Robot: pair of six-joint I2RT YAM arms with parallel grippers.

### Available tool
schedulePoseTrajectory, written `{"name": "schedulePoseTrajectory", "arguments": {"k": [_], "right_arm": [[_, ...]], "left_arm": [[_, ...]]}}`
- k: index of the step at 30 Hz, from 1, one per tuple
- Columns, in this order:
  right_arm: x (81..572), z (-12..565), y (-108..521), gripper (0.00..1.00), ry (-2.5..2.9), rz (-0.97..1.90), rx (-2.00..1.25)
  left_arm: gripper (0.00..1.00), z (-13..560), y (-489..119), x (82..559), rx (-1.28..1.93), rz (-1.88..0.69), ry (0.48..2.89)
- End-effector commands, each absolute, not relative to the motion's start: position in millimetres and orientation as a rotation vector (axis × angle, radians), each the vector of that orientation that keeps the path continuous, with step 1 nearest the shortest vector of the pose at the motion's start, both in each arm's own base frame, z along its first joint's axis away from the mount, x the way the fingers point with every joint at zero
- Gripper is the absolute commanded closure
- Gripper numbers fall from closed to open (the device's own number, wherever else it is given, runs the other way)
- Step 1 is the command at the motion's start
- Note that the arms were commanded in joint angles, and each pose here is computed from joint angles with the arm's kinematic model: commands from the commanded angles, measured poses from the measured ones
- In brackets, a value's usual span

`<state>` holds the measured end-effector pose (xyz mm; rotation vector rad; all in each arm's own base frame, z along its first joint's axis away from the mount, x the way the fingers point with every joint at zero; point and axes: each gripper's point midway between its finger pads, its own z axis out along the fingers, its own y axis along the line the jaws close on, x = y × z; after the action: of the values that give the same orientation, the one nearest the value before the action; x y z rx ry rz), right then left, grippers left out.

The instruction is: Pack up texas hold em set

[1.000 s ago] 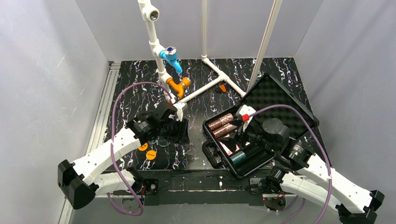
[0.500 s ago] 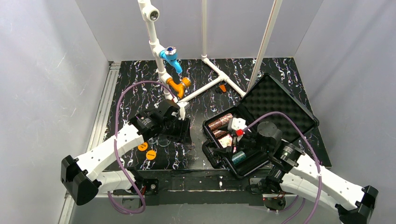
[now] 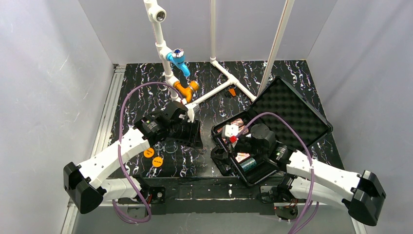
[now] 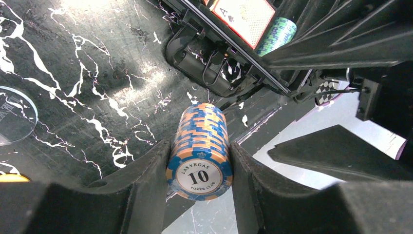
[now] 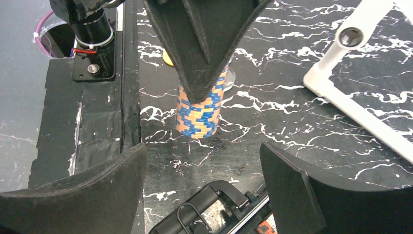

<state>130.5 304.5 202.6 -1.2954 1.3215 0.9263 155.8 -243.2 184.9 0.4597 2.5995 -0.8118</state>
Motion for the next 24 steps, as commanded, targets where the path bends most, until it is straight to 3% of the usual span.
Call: {"name": "schedulePoseTrajectory", "arguments": {"k": [1,6,13,24], "right_arm": [[131.1,221.1,322.4,0.09,1.223,0.937,-1.284],[129.2,218.4,333.5,0.15,1.221,0.964,-1.274],[127.8,215.9,350.0,0.32,1.232,1.009,-1.267],[130.0,215.2,362.4,0.38,1.244,1.007,-1.233]], "left_arm": [[1.0,214.5,-259.8,159.4,0.478,-0.927,2.502],[1.0,215.7,-262.2,159.7,0.485,-0.943,2.492],[1.0,214.9,-261.7,158.1,0.492,-0.95,2.486],[1.0,216.5,-261.0,156.2,0.498,-0.963,2.472]]}}
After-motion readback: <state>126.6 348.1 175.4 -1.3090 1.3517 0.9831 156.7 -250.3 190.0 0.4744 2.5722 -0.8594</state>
